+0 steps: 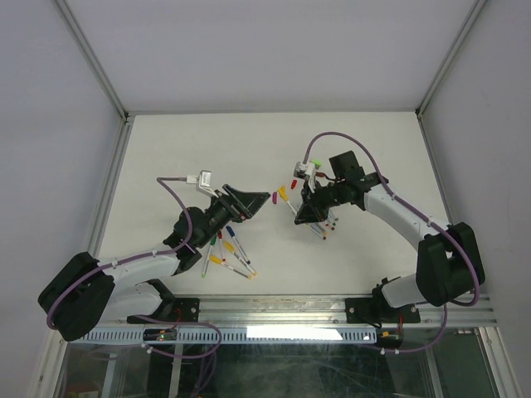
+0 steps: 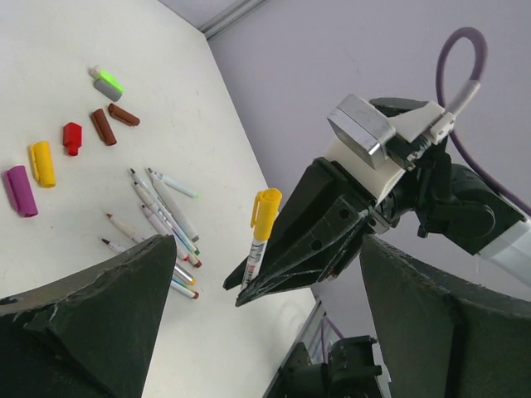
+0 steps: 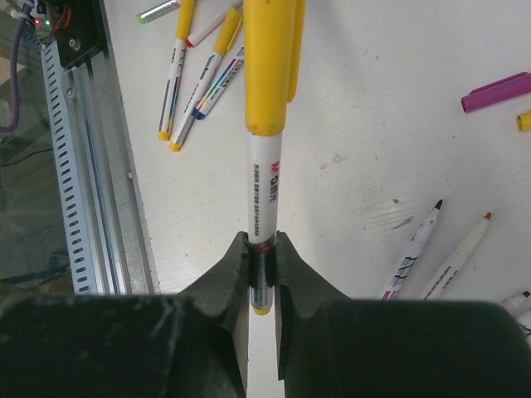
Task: Open the pen caps
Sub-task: Open the pen cap from the pen.
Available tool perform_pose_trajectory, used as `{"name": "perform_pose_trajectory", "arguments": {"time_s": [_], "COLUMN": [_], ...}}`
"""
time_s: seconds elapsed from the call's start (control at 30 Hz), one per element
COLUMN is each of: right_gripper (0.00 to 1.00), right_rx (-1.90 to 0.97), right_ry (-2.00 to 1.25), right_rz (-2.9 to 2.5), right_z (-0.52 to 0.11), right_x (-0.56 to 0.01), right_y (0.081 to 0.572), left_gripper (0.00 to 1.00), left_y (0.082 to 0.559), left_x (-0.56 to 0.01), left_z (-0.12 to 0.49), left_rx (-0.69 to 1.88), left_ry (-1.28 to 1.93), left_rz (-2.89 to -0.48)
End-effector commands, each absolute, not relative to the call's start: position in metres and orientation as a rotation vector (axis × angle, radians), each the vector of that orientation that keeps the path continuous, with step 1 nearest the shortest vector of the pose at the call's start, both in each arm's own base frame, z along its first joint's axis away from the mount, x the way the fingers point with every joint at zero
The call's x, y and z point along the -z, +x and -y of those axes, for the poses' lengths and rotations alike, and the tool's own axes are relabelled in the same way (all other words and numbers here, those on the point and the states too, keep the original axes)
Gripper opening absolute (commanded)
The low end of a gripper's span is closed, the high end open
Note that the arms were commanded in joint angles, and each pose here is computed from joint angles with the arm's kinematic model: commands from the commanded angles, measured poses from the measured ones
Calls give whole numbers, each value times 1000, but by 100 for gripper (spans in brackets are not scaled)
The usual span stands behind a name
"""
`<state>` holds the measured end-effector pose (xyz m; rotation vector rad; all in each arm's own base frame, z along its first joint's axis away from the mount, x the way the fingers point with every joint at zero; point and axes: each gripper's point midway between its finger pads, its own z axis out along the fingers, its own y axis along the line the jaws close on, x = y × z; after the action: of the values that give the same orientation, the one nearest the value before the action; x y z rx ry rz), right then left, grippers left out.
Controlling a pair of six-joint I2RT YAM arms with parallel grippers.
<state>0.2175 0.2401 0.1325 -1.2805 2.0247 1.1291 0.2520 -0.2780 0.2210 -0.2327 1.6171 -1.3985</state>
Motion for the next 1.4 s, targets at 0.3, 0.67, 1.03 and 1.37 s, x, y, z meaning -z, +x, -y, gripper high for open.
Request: {"name": "perform_pose_trajectory", "arguments": {"time_s": [0.3,0.67,1.03,1.37], "right_gripper": [0,0,0,5], "right_rx": [-1074,-1075,-1070,-1106], "right_ry": [-1287,-1282,-1282,-1285], "right_rz": [-1985,-1996,-1996,-1988], "right_z": [-248,-249,-249,-251], "right_x": [-140,-137,-138,-141], "right_y": [231,231,232,228], "left_gripper": [89,76,40,0], "left_y": [283,285,286,287], "left_x": [-238,-224,-205,-199], "left_z": [290,325,348,350], "left_rx": [1335,1258,1213,1144], "left_ry": [-478,-452,-405,-330], "left_rz": [-1656,-1733,-1832,-1860]}}
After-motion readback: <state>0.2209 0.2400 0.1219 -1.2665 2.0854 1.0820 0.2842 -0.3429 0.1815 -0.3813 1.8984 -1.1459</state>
